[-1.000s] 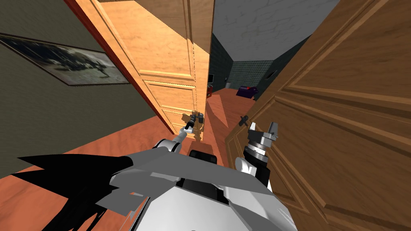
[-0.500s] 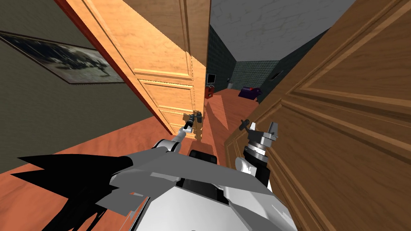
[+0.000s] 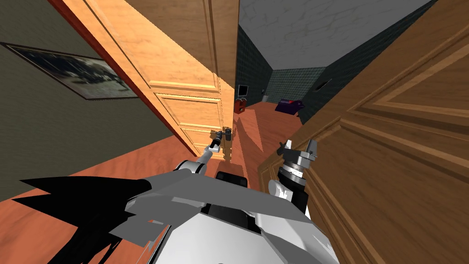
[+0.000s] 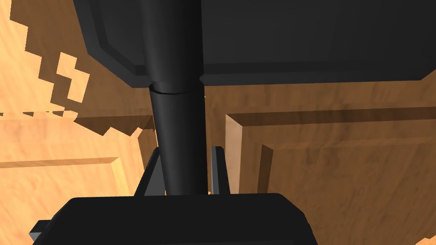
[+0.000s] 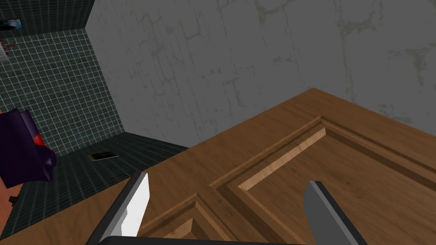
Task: Push the door open
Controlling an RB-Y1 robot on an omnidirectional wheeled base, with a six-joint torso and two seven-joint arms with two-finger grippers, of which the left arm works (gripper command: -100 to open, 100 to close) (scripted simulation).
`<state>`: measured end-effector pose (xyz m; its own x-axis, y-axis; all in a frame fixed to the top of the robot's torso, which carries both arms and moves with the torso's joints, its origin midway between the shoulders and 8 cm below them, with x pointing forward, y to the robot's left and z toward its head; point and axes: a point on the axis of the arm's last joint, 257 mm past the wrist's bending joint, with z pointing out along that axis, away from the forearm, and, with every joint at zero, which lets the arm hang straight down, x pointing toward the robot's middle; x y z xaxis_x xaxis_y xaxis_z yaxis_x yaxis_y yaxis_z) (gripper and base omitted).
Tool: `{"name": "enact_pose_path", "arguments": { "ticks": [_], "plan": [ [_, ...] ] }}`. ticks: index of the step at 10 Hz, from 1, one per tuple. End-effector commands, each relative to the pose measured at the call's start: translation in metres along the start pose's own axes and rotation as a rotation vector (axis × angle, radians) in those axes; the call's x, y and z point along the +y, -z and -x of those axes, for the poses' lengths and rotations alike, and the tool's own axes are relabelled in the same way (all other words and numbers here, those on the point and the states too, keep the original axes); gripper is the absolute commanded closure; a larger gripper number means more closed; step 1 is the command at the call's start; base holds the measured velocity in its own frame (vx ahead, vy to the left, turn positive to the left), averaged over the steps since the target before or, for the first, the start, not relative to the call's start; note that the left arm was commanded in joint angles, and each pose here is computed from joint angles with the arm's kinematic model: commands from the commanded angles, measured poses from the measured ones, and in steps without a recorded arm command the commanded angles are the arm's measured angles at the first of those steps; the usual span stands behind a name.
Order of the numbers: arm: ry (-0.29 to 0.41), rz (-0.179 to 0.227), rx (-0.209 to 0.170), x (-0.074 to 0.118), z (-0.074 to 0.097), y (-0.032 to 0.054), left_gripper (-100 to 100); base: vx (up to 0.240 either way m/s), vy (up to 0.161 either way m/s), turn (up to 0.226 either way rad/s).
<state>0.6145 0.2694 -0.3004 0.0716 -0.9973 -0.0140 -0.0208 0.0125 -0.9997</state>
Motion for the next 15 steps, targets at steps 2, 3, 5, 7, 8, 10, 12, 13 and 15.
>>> {"name": "enact_pose_path", "arguments": {
  "ticks": [2, 3, 5, 7, 8, 10, 12, 13, 15],
  "plan": [
    [-0.016, -0.026, -0.019, -0.011, 0.014, -0.0045, 100, 0.218, -0.003, 0.131],
    [-0.019, -0.027, -0.021, -0.012, 0.014, -0.0044, 100, 0.186, 0.015, 0.158],
    [-0.025, -0.028, -0.023, -0.012, 0.015, -0.0041, 100, 0.163, 0.023, 0.139],
    [-0.030, -0.030, -0.026, -0.013, 0.015, -0.0038, 100, 0.173, 0.009, 0.149],
    [-0.031, -0.030, -0.026, -0.013, 0.015, -0.0036, 100, 0.122, -0.007, 0.130],
    [-0.035, -0.031, -0.028, -0.014, 0.014, -0.0031, 100, 0.154, -0.012, 0.189],
    [-0.036, -0.031, -0.029, -0.014, 0.013, -0.0028, 100, 0.133, 0.011, 0.172],
    [-0.045, -0.029, -0.022, -0.015, 0.006, -0.0038, -100, 0.023, 0.019, 0.234],
    [-0.043, -0.031, -0.016, -0.014, -0.009, -0.0057, -100, -0.068, -0.036, 0.199]
  ]
}}
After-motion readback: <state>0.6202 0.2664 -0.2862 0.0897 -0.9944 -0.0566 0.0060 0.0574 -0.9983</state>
